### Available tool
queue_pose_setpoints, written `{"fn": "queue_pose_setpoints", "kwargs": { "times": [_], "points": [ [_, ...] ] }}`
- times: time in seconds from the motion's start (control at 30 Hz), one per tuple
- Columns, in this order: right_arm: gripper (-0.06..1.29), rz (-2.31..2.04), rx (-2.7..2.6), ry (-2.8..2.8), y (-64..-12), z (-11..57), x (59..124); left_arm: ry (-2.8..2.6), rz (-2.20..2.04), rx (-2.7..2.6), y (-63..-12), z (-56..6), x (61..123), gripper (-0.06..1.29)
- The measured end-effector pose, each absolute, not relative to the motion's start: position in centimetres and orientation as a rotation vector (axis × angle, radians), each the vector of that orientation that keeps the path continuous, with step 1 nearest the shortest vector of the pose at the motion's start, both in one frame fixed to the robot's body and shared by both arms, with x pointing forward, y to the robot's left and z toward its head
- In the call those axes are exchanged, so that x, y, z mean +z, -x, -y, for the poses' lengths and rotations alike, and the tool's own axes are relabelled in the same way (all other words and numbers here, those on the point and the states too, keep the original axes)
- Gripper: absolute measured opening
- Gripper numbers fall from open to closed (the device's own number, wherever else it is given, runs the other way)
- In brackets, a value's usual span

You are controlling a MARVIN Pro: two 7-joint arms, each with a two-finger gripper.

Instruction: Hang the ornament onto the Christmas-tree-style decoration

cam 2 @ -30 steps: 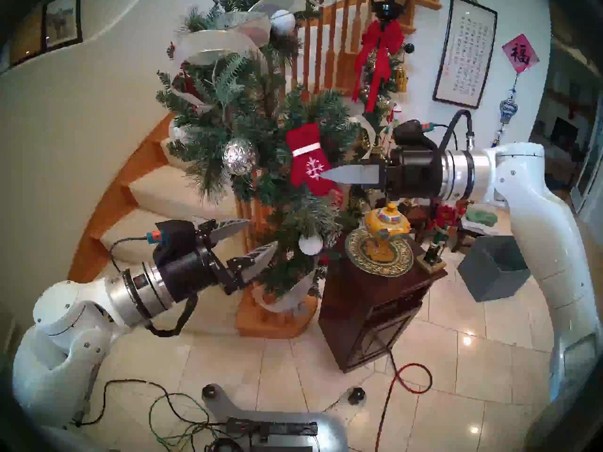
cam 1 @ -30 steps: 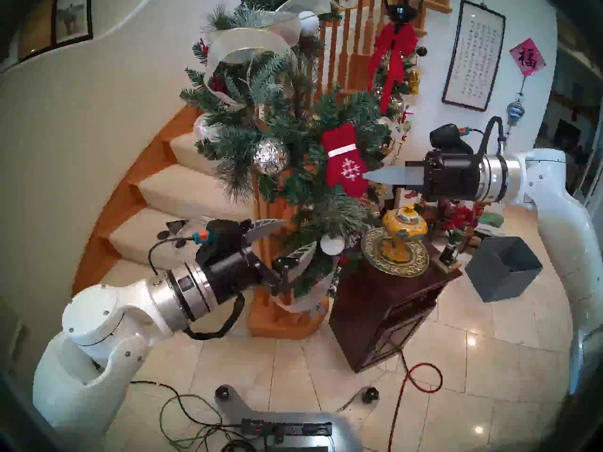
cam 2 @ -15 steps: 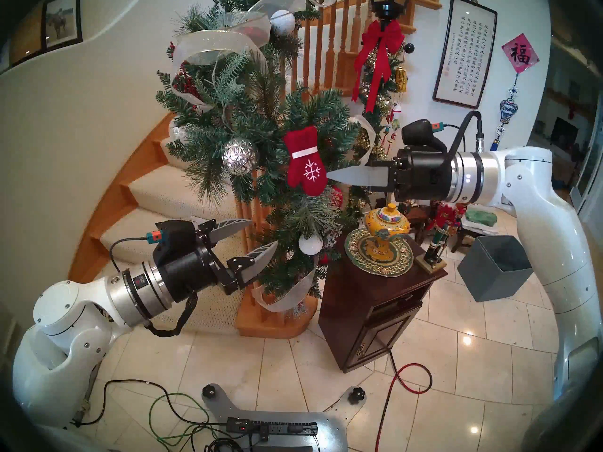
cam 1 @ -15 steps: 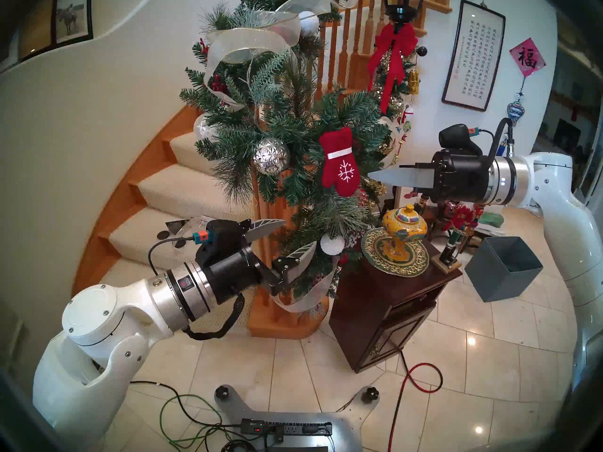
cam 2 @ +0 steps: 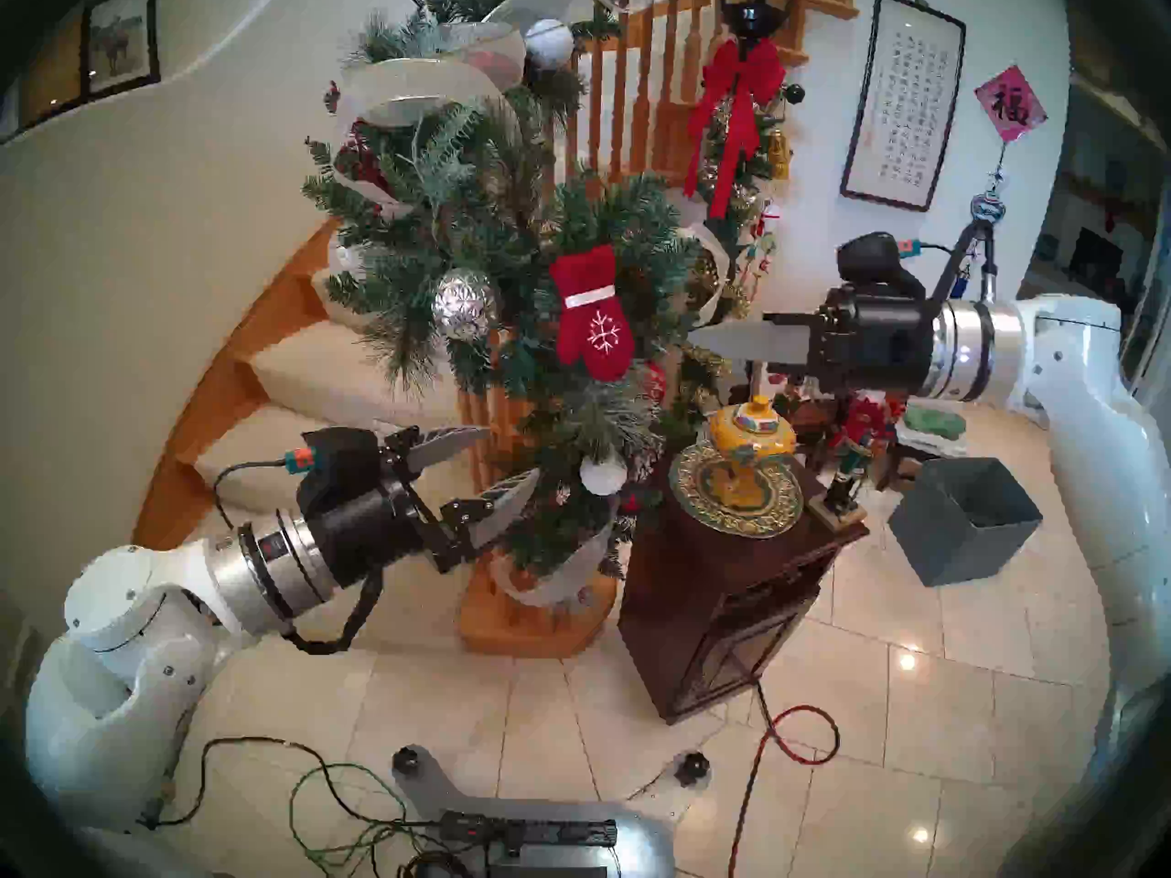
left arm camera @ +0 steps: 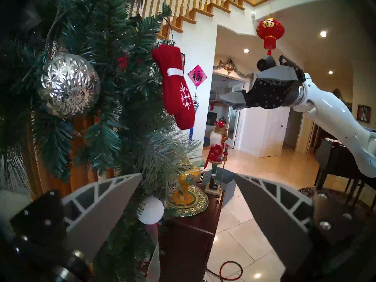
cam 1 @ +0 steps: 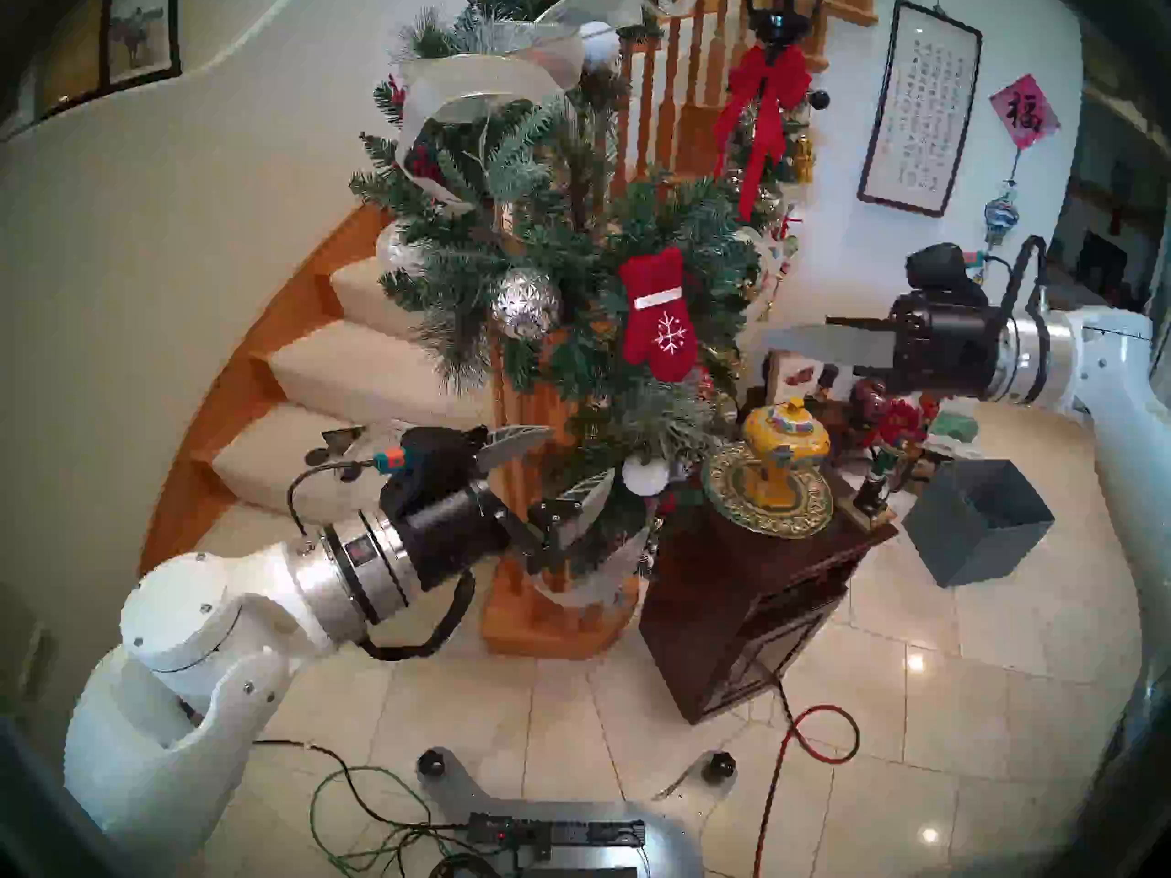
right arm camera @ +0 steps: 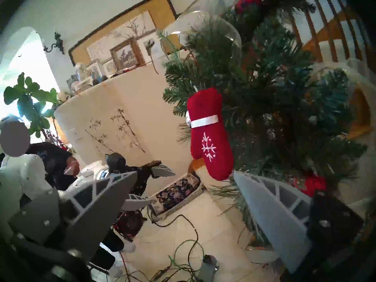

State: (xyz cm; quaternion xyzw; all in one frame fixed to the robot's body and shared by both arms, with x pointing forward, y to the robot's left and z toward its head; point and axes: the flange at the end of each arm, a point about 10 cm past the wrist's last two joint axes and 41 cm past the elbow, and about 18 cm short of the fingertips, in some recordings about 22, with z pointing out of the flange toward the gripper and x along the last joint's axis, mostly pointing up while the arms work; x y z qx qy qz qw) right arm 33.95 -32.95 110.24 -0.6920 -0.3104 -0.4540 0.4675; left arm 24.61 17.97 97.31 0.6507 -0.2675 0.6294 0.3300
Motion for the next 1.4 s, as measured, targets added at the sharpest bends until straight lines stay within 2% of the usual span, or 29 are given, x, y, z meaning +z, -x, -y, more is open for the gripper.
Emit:
{"fn": "queue_pose_setpoints", "kwargs": {
  "times": [1.4],
  "points": [
    [1.22, 0.52, -1.352, 1.907, -25.3, 37.9, 108.4, -1.702, 0.7, 1.646, -24.6, -18.0, 97.3, 1.23]
  ]
}}
